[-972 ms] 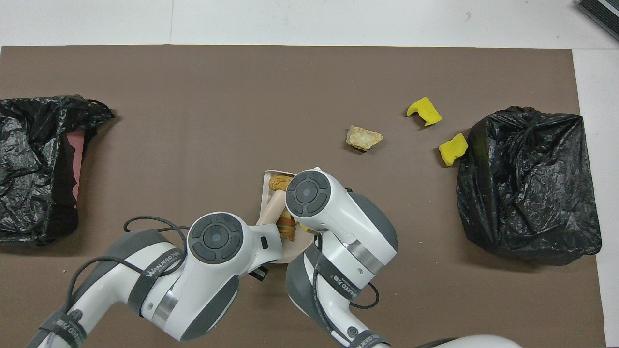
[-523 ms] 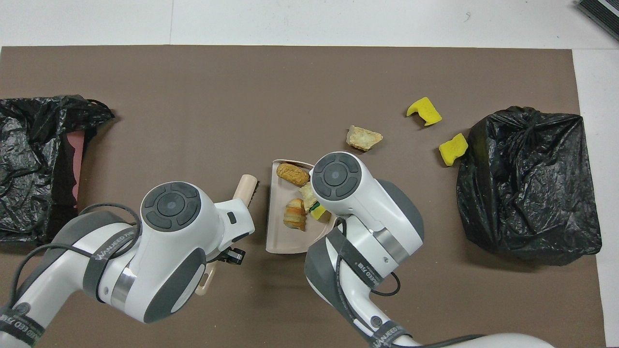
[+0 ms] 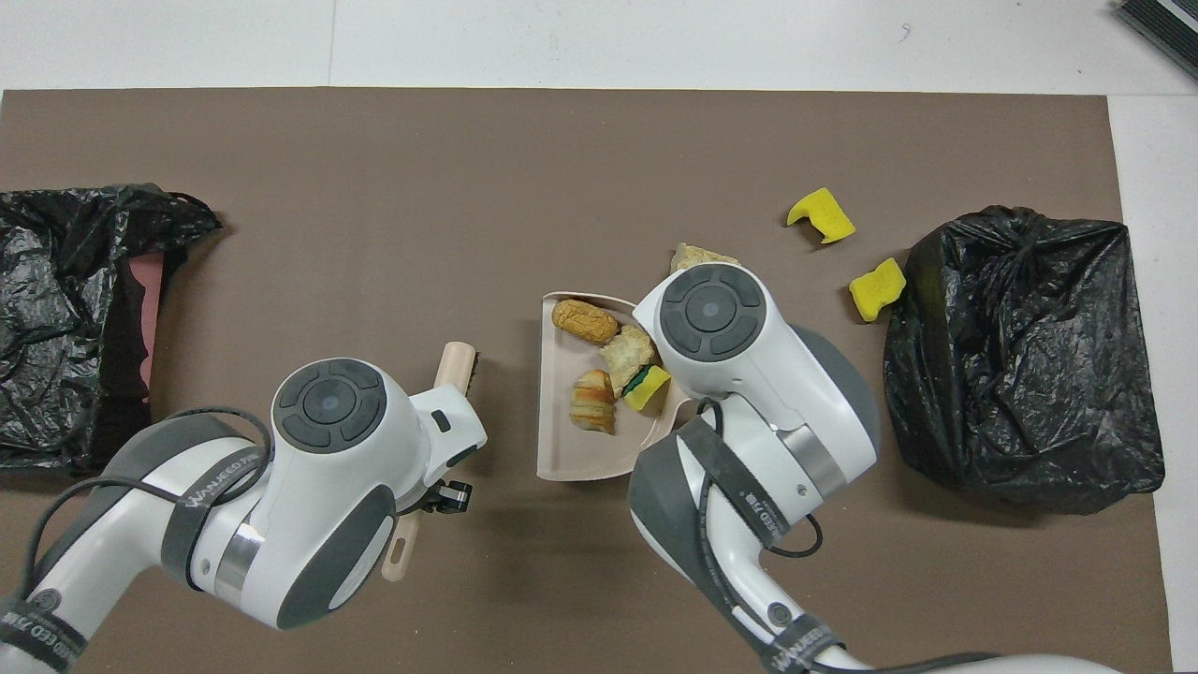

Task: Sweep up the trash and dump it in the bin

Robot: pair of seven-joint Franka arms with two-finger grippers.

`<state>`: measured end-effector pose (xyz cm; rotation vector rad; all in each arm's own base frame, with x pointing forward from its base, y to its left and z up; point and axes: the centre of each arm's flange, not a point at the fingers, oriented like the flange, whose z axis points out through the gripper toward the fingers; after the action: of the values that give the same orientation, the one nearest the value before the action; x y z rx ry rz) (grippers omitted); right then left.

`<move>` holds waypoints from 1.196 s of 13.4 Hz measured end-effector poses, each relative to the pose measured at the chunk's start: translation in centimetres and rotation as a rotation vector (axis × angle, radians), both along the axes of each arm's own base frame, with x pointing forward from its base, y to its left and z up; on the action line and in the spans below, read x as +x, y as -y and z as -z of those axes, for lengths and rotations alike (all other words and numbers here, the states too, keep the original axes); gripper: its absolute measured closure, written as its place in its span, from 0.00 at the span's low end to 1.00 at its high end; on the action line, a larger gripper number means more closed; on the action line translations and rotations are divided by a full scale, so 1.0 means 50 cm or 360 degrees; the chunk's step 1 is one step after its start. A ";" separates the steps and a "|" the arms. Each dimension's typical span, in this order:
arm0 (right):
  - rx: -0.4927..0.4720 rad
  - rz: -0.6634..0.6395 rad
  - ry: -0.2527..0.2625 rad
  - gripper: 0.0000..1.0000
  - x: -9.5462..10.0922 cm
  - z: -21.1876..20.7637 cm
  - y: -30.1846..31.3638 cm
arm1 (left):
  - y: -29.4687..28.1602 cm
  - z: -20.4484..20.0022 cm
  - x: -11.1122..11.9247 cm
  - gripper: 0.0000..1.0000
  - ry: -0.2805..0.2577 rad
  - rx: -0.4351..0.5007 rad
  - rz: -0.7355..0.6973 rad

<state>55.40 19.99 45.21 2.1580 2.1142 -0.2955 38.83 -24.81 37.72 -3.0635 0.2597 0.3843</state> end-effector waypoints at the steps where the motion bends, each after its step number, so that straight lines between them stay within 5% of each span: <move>1: 0.0007 -0.0038 -0.0015 0.69 0.015 -0.019 0.042 | 0.008 0.004 -0.011 0.74 -0.0012 -0.0002 -0.0044; 6: 0.0045 -0.0129 -0.0040 0.69 0.066 -0.075 0.279 | 0.127 0.025 -0.125 0.74 -0.0059 0.0006 -0.0159; 11: 0.0071 -0.0169 -0.0024 0.69 0.074 -0.130 0.554 | 0.213 0.047 -0.267 0.74 0.0026 -0.0025 -0.0145; 16: -0.0129 -0.0084 -0.0001 0.69 0.033 -0.147 0.800 | 0.209 0.074 -0.283 0.74 0.0052 -0.0045 -0.0140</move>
<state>57.07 -20.01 52.58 2.0545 2.1169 -0.3700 24.71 -35.27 34.04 -3.1136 0.1305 0.3365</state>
